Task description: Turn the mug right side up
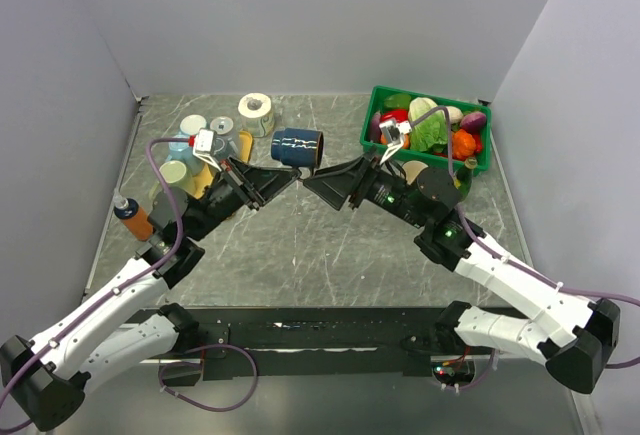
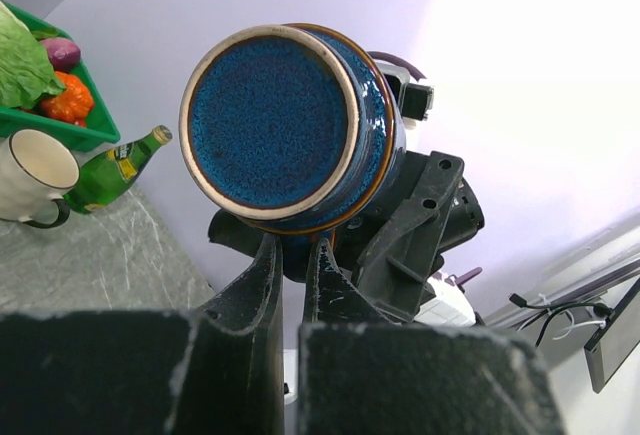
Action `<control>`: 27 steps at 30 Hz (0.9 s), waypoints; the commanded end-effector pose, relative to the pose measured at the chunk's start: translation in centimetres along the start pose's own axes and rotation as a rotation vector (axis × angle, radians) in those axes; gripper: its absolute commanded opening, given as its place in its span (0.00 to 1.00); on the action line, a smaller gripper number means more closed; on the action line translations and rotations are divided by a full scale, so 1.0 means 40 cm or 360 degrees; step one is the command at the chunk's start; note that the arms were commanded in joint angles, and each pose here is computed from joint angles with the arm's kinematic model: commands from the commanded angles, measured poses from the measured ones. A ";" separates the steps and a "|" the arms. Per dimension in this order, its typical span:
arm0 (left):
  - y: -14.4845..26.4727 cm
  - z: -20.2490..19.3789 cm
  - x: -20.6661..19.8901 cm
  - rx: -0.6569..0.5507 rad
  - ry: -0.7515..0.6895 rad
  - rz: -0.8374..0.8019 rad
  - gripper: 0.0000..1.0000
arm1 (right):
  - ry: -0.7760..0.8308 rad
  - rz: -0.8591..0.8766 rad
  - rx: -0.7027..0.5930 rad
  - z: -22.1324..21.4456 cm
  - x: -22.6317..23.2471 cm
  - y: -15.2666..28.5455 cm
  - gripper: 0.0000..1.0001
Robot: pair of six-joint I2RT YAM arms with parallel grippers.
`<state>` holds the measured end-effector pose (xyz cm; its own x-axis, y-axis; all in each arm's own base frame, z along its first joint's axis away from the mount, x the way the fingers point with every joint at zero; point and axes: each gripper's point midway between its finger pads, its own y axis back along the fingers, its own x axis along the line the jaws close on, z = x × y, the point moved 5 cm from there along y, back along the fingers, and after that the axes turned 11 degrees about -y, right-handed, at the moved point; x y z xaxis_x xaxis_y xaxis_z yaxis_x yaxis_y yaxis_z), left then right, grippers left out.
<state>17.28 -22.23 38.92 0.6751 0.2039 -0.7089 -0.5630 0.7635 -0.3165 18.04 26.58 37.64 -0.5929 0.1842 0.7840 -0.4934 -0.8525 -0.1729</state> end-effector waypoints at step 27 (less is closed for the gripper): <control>-0.009 0.009 -0.022 -0.0073 -0.0003 -0.0088 0.01 | -0.0077 0.0000 -0.0242 0.074 0.030 -0.052 0.38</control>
<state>18.01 -22.57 37.90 0.6378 0.2191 -0.7384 -0.6001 0.7423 -0.2982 19.49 27.39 38.10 -0.5430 0.1851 0.8191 -0.5504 -0.8151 -0.1806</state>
